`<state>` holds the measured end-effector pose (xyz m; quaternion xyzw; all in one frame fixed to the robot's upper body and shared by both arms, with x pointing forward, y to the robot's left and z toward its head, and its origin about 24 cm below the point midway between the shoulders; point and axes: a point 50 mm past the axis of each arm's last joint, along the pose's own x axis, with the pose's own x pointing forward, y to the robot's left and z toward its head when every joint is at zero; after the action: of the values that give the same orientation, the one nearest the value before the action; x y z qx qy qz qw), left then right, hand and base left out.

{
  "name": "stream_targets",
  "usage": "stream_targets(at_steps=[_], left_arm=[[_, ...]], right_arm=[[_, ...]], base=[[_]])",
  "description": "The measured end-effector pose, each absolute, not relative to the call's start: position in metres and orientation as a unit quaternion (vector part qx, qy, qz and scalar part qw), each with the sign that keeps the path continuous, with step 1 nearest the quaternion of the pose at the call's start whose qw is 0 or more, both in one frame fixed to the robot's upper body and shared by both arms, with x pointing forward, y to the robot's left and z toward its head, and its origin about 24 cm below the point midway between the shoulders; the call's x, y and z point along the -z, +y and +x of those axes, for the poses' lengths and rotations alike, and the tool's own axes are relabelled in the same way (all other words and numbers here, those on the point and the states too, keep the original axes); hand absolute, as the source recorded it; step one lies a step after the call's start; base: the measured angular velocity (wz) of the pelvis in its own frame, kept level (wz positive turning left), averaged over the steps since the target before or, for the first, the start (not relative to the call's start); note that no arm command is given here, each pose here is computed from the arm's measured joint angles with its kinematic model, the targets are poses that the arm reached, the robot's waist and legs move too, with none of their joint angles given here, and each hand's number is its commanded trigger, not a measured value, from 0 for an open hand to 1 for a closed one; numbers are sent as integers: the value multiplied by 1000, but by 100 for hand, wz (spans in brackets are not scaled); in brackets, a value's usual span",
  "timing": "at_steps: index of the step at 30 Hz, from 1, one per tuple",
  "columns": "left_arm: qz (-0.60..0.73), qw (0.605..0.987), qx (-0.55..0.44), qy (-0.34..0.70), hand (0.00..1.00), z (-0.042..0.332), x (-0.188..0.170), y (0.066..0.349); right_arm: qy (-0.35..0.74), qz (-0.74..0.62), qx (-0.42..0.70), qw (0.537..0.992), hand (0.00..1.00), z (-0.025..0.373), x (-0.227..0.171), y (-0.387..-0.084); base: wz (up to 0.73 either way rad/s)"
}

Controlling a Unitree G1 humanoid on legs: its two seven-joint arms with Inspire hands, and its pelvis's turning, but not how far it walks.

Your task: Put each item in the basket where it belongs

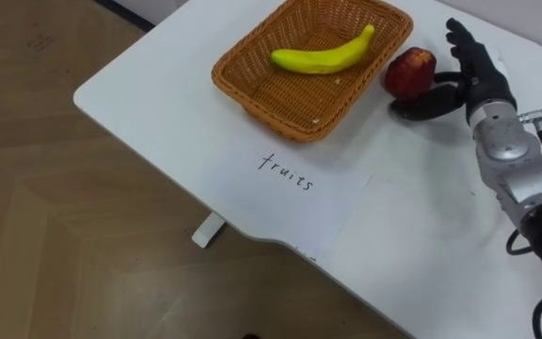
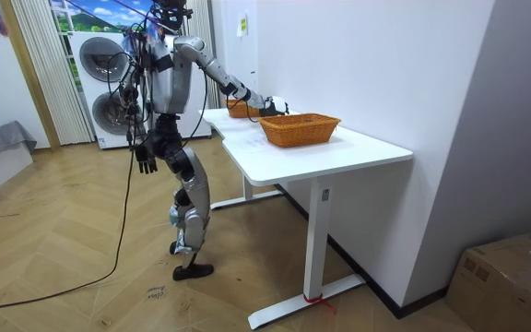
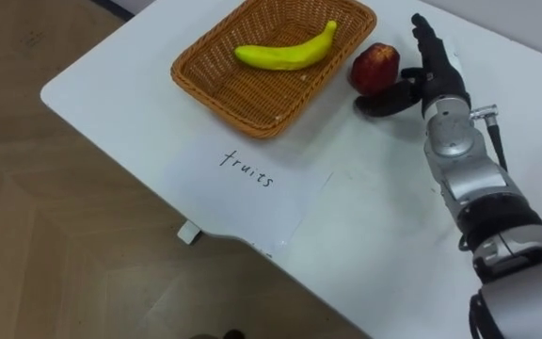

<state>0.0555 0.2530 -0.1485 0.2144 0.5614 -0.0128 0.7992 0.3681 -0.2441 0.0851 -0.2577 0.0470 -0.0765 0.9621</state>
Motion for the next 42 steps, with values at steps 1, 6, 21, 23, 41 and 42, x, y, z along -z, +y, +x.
stream_targets(at_steps=[1,6,21,23,41,42], left_arm=[[214,799,13,562,0,55,149,253],[214,799,13,562,0,55,149,253],[214,799,13,562,0,55,149,253],[214,799,13,562,0,55,149,253],[217,799,16,561,0,56,147,258],[217,799,16,561,0,56,147,258]], right_arm=[[47,-258,76,962,0,368,-85,-244],[47,-258,76,962,0,368,-85,-244],[46,-271,72,959,0,368,-85,-243],[46,-271,72,959,0,368,-85,-243],[61,-301,-4,952,0,367,-80,-233],[61,-301,-5,952,0,367,-80,-233]], base=[[0],[0],[0],[0],[0],[0]])
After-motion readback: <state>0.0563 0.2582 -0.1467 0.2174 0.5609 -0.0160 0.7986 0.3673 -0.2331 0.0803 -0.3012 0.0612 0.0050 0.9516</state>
